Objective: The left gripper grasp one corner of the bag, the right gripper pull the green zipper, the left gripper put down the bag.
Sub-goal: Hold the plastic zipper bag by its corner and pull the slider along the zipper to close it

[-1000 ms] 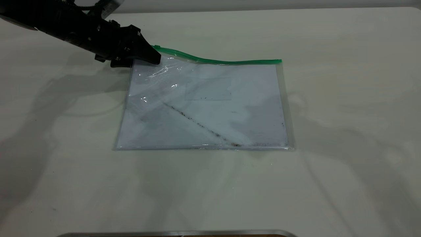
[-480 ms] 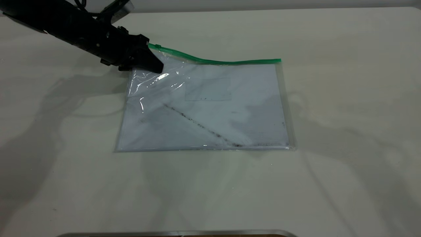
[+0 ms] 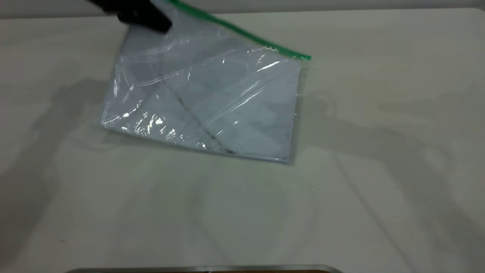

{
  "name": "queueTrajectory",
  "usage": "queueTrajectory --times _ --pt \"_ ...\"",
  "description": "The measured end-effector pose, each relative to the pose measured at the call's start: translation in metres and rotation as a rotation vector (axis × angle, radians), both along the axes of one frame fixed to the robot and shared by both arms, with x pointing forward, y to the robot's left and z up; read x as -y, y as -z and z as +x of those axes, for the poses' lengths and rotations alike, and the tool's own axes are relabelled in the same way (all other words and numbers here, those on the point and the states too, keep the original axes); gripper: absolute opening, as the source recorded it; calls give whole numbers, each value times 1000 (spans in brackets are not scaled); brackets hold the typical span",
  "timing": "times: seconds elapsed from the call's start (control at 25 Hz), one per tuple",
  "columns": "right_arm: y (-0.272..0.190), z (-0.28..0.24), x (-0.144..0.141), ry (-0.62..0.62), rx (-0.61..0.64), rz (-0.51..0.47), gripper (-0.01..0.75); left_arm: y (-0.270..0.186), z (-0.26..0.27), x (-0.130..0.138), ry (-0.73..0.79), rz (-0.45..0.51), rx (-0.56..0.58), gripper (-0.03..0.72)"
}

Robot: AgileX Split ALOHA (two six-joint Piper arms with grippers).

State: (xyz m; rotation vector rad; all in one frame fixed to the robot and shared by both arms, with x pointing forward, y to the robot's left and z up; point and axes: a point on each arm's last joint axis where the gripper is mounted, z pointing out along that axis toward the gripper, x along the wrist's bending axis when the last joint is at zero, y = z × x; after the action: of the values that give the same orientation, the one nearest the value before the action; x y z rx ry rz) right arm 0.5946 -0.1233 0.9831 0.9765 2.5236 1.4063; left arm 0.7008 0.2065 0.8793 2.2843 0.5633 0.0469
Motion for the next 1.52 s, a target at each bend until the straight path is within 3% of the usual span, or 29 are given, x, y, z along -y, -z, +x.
queueTrajectory --times 0.12,0.24,0.56,0.88,1.52 --pt "1 12 -6 -35 6 12 508 -35 -9 4 120 -36 49 52" --pt "-1 23 -15 -73 24 32 508 -52 -19 7 204 -82 23 52" --pt "29 50 -38 -160 -12 59 508 2 -25 10 240 -91 -119 52" --pt "68 68 -53 -220 -67 72 508 4 -28 33 330 -62 -30 52" --pt "97 74 -63 -203 -85 116 508 6 -25 39 315 -33 8 52"
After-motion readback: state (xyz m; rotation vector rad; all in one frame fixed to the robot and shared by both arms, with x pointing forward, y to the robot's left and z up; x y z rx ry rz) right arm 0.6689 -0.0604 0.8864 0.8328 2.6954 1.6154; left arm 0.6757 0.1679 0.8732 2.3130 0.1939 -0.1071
